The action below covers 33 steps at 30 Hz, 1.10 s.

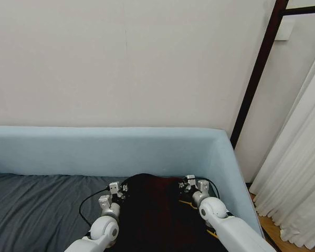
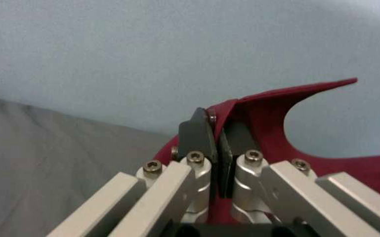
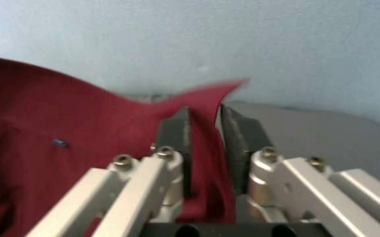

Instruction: Pick up the clothes from the sofa and hang them on the clothes hanger.

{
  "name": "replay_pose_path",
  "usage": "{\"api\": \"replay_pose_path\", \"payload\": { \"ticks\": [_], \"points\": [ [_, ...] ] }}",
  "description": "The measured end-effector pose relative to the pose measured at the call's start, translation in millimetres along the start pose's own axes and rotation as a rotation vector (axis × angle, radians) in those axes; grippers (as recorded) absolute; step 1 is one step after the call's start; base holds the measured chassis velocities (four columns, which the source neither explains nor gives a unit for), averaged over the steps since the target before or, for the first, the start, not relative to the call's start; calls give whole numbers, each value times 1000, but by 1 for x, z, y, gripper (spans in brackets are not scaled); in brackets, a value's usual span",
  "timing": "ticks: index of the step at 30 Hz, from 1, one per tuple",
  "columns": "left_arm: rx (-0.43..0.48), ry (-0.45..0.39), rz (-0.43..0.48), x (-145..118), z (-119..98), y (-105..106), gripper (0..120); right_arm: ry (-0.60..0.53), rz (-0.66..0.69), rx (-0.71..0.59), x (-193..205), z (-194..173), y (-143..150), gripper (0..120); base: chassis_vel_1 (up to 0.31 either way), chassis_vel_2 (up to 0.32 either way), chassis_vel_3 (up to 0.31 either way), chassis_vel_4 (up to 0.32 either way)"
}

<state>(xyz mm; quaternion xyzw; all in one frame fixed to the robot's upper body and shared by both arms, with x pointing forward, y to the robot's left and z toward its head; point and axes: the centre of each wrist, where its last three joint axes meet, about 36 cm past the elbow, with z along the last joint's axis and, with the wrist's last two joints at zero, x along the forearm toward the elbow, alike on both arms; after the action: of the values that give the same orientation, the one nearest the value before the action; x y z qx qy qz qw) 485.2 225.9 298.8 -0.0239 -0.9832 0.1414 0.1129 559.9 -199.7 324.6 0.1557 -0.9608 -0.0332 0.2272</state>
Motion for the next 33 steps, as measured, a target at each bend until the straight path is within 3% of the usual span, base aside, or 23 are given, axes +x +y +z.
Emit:
{"api": "replay_pose_path", "payload": {
  "ticks": [10, 11, 19, 24, 33],
  "points": [
    [-5, -7, -8, 5, -5, 9, 0, -9, 46, 66, 12, -3, -26, 62, 0, 0, 0, 0],
    [-5, -7, -8, 5, -5, 9, 0, -9, 46, 66, 12, -3, -26, 62, 0, 0, 0, 0],
    [-19, -18, 0, 20, -11, 19, 0, 32, 97, 134, 45, 15, -63, 94, 0, 0, 0, 0],
    [-34, -20, -3, 24, -12, 28, 0, 70, 135, 191, 53, 38, -88, 100, 0, 0, 0, 0],
    [-37, -21, 5, 27, -11, 26, 0, 149, 151, 245, 62, 72, -118, 100, 0, 0, 0, 0]
  ]
}}
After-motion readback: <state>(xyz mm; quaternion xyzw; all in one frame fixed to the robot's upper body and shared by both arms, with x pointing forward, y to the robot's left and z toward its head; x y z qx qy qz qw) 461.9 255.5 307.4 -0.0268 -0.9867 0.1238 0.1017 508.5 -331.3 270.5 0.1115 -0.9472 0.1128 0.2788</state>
